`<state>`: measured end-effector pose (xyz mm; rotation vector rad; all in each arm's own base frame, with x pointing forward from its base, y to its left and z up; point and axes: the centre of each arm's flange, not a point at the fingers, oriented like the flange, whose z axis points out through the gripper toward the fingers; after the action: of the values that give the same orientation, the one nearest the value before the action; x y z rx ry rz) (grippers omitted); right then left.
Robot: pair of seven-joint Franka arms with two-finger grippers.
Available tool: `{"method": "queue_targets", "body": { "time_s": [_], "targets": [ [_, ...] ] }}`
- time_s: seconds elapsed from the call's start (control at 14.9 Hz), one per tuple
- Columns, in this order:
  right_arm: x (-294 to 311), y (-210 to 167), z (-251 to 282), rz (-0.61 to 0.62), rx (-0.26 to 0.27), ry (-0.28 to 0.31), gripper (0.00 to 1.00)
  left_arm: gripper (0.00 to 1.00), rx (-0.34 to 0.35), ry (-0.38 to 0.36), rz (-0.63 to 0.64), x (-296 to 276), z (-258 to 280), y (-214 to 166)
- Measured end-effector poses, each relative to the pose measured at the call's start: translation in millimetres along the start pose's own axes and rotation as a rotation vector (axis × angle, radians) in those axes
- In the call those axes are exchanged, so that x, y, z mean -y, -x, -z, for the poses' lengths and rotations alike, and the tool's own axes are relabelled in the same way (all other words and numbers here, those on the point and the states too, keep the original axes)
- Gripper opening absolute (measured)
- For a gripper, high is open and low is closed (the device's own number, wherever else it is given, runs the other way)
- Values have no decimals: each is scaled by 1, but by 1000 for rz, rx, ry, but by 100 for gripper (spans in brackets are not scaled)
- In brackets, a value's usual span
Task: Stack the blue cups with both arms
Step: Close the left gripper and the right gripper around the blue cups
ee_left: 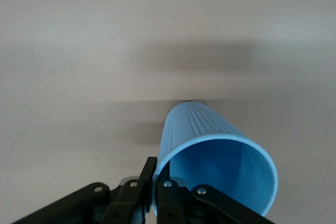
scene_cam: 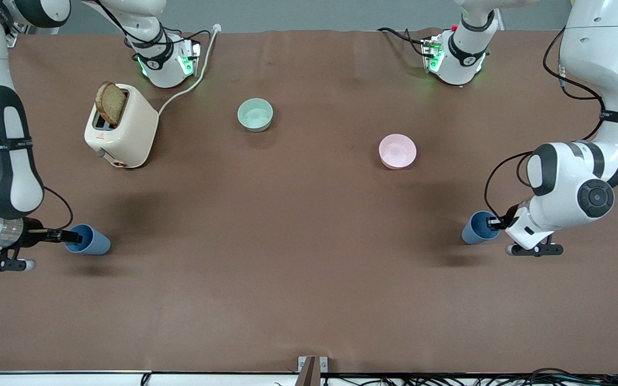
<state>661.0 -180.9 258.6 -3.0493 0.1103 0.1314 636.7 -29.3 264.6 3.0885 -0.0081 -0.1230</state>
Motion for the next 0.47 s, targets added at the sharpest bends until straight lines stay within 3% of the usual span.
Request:
{"method": "queue_targets", "body": {
  "time_s": [0.2, 0.47],
  "targets": [
    [0, 3, -8, 2, 0, 0, 48, 5, -1, 37, -11, -59, 20, 6],
    [5, 1, -5, 9, -9, -1, 6, 5, 14, 96, 94, -179, 44, 36]
  ]
}}
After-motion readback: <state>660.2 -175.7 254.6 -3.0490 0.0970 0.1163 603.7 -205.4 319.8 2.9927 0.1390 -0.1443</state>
